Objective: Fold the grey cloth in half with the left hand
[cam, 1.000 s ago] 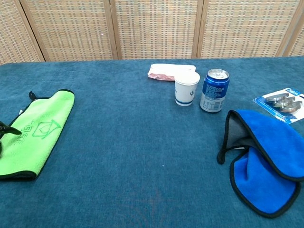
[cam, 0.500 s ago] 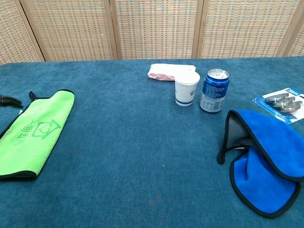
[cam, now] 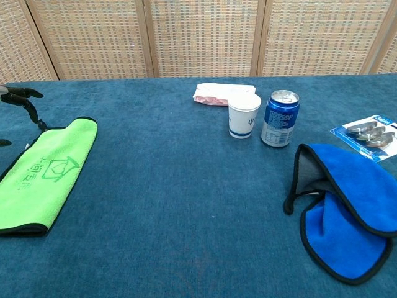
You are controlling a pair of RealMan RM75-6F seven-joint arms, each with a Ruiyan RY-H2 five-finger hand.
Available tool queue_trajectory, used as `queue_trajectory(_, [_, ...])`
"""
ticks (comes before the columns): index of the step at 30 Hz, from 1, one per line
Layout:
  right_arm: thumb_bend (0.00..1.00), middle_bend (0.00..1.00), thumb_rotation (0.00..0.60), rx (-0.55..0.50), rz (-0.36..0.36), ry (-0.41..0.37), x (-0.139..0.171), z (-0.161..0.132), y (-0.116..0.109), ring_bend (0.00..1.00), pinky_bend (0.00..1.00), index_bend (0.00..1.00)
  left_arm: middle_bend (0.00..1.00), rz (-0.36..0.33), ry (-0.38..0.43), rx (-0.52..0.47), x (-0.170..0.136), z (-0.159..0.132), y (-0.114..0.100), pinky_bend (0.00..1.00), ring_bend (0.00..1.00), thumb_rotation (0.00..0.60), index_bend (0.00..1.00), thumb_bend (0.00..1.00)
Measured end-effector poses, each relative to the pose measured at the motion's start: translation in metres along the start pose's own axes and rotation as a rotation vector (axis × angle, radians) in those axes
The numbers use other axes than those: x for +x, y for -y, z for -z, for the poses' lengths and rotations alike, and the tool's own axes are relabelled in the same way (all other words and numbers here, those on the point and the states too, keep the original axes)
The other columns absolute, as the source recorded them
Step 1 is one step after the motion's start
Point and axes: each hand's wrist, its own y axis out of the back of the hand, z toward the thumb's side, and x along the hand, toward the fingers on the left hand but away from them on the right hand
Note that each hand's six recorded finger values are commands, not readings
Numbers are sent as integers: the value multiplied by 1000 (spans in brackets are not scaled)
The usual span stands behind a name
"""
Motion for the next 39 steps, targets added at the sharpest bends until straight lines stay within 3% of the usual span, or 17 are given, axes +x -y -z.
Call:
queue_trajectory(8, [0, 0, 600, 3, -7, 11, -3, 2, 2, 0, 0, 12, 0, 22, -139, -86, 50, 2, 0, 0, 0, 600, 394, 408])
queue_trajectory(16, [0, 0, 600, 2, -13, 21, -5, 5, 3, 0, 0, 12, 0, 34, -239, -92, 77, 5, 2, 0, 0, 600, 403, 407])
queue_trajectory(31, [0, 0, 600, 1, -25, 26, -8, 6, 6, 0, 0, 12, 0, 71, -353, -110, 91, 18, 20, 0, 0, 600, 434, 409])
queue_trajectory(39, [0, 0, 600, 2, -27, 30, -8, 6, 6, 0, 0, 12, 0, 79, -352, -122, 98, 11, 23, 0, 0, 600, 434, 409])
